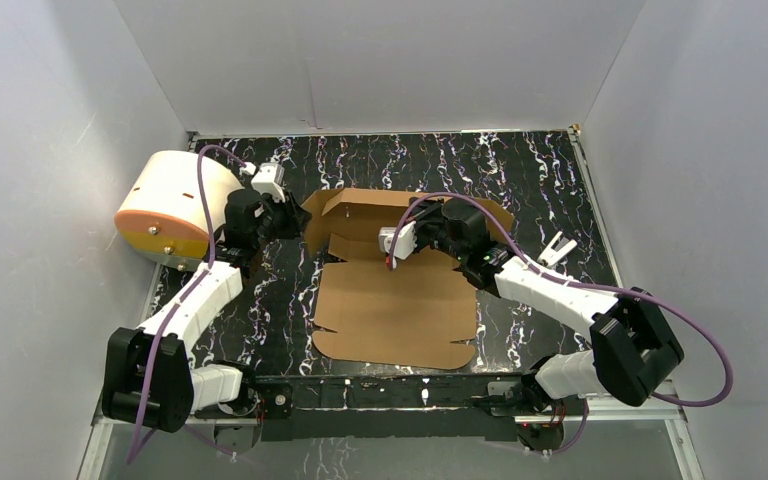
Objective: Fold the paper box
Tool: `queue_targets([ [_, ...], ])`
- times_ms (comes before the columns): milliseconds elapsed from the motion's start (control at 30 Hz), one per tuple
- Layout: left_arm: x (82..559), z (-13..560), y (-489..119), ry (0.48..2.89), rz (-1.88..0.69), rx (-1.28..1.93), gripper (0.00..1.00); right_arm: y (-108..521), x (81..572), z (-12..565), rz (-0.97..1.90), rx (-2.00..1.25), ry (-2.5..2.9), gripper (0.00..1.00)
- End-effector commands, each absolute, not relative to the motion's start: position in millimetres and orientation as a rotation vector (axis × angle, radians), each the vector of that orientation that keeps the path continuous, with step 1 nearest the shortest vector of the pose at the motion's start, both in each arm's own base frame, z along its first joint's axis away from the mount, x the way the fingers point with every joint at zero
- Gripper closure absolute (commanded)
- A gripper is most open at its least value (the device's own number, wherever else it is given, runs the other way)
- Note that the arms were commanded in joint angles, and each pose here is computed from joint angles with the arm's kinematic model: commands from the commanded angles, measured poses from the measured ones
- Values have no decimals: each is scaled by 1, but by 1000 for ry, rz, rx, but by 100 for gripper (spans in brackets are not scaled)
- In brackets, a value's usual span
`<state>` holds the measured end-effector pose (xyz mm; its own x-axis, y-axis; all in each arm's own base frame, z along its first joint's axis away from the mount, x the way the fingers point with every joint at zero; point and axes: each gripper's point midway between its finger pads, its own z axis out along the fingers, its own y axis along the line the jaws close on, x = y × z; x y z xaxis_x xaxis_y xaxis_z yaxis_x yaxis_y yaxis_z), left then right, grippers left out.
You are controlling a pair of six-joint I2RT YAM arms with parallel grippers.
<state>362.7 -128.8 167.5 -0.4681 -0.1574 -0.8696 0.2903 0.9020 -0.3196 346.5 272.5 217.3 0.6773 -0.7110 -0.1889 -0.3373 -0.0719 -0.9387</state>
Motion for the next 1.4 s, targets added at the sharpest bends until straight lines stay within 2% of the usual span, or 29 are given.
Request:
queue_targets([
  [0,357,180,-147,1945,-649,175,86,276,350,228,-450,-1649,792,100],
  [200,340,186,-162,1938,-709,214,94,282,351,233,-498,-1659,722,100],
  [433,326,182,-181,1962,-730,260,95,283,354,230,-566,-1660,679,100],
  [900,318,177,-215,2005,-758,257,94,291,328,213,-574,-1631,622,100],
  [1167,303,169,-226,1991,-821,239,86,293,317,212,-604,-1605,584,100],
  [1367,300,159,-221,1984,-789,248,77,288,315,209,-604,-1596,596,100],
])
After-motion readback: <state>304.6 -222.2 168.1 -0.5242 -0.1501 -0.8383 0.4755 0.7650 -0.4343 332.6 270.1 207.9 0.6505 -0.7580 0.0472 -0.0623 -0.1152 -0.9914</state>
